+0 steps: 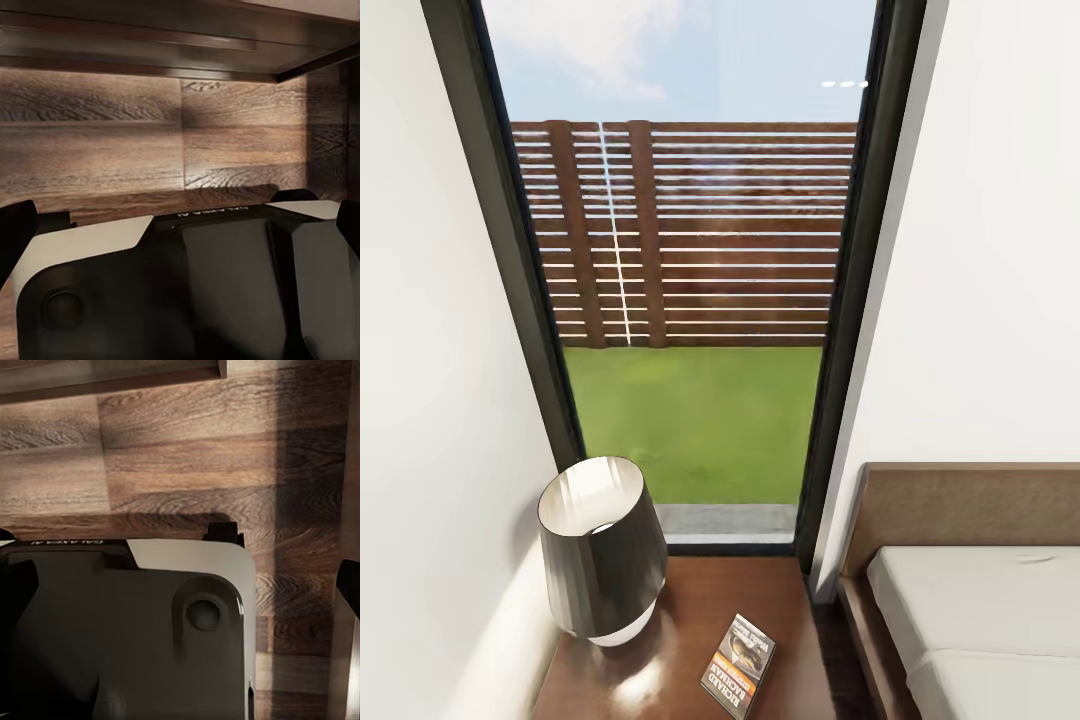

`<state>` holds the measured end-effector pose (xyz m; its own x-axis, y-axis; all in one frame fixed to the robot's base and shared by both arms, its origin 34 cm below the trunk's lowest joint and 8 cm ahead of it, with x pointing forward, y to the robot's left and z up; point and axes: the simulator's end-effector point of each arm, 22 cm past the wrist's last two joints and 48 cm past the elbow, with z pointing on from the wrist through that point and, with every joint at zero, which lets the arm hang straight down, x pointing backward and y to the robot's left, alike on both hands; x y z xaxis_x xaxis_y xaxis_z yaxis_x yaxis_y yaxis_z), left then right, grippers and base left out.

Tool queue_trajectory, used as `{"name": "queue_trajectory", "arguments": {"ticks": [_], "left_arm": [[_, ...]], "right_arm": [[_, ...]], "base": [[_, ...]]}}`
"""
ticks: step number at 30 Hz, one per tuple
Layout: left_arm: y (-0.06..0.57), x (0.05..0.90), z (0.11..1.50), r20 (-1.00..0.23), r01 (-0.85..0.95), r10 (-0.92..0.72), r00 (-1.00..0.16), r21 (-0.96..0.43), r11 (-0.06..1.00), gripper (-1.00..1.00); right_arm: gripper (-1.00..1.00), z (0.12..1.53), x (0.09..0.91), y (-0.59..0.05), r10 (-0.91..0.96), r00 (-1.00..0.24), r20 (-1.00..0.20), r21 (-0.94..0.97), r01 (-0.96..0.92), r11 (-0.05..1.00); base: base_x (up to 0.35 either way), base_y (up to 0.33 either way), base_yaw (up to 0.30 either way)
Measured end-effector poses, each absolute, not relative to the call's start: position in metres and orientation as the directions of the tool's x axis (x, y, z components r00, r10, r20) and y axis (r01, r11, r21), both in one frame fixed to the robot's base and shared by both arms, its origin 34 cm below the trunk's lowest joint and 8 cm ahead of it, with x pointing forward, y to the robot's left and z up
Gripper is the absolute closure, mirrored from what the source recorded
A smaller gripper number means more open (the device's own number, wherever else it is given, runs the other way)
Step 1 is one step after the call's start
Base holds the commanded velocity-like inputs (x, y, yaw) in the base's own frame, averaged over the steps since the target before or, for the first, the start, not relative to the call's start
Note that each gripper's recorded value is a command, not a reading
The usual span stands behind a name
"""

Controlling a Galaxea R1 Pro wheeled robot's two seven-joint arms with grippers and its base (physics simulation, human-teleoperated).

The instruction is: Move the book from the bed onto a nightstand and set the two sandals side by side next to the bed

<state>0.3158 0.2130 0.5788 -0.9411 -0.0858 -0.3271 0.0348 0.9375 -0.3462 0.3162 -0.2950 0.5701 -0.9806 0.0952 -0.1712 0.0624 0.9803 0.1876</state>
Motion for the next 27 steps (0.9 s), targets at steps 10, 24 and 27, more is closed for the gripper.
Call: {"name": "queue_trajectory", "arguments": {"ticks": [10,24,27], "left_arm": [[0.205,0.316,0.579,-0.326,0.036,-0.088,-0.941,-0.356,0.934,-1.00],[0.202,0.316,0.579,-0.326,0.036,-0.090,-0.941,-0.360,0.932,-1.00],[0.202,0.316,0.579,-0.326,0.035,-0.090,-0.941,-0.360,0.932,-1.00]], "right_arm": [[-1.00,0.570,0.317,-0.295,0.095,-0.980,-0.173,0.188,0.061,0.980],[-1.00,0.570,0.316,-0.295,0.093,-0.981,-0.172,0.188,0.060,0.980],[-1.00,0.570,0.316,-0.295,0.093,-0.981,-0.171,0.188,0.060,0.980]], "base": [[0.000,0.000,0.000],[0.000,0.000,0.000],[0.000,0.000,0.000]]}}
